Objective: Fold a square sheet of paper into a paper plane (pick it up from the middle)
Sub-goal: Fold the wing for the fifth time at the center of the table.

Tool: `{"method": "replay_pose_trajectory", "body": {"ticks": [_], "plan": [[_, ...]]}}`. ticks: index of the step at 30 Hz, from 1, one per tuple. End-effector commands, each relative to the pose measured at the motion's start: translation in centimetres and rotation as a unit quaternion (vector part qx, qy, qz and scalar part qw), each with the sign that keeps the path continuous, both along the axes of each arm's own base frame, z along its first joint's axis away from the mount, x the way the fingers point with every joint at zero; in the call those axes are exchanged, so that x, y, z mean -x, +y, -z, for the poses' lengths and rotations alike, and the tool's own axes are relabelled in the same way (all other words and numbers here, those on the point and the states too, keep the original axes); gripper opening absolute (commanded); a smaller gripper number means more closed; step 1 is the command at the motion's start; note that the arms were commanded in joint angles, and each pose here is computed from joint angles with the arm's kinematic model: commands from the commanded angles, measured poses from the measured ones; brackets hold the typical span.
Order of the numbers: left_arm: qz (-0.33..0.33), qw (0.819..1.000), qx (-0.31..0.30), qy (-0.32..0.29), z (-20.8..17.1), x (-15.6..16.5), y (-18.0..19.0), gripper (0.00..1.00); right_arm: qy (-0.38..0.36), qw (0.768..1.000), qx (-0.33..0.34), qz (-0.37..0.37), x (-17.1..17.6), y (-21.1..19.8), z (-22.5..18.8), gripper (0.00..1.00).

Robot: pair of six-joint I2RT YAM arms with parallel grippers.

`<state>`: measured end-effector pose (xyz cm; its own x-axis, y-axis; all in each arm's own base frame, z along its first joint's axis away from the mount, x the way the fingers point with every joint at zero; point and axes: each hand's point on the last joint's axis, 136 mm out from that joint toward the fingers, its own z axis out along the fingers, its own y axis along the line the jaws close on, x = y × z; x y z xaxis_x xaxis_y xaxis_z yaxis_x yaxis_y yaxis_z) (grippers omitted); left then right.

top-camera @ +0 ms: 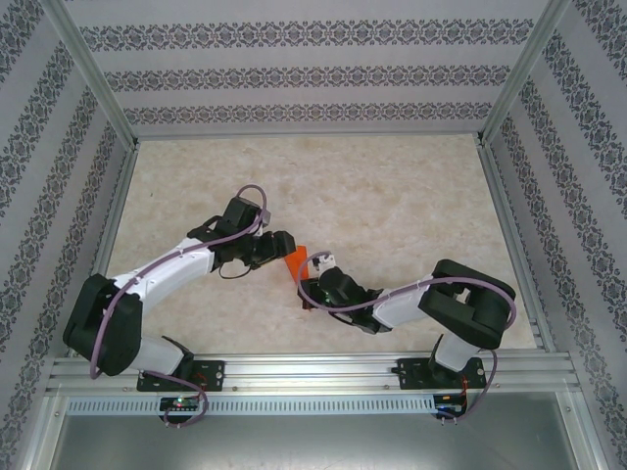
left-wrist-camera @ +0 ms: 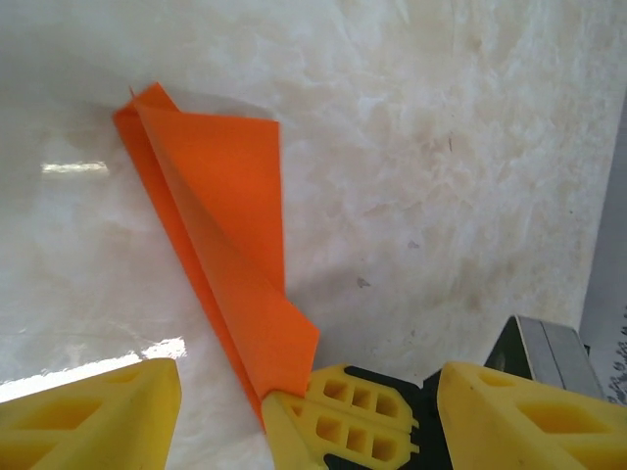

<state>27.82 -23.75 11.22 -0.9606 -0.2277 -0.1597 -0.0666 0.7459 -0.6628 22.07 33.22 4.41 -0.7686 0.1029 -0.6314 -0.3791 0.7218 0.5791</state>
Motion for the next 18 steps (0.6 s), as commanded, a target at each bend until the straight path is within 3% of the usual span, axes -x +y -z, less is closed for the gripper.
{"method": "replay_pose_trajectory", "body": {"ticks": [1,7,13,18], "plan": [[0.025,0.999,0.043,0.009,0.3,-0.1,-1.6,0.72,0.048,0.995,-0.087,-0.008,0.2,0.9,-0.9,0.0],[0.045,0.996,0.061,0.042,1.9,0.1,-3.5,0.77,0.066,0.99,-0.122,0.003,-0.3,0.4,-0.5,0.0],[0.016,0.998,0.001,0.066,4.0,-0.2,-2.1,0.81,0.05,0.994,-0.093,0.01,-0.6,-0.2,-0.2,0.0],[-0.004,0.995,-0.006,0.095,5.2,-0.4,-2.1,0.84,0.031,0.997,-0.066,-0.007,-0.4,0.3,-0.1,0.04]]}}
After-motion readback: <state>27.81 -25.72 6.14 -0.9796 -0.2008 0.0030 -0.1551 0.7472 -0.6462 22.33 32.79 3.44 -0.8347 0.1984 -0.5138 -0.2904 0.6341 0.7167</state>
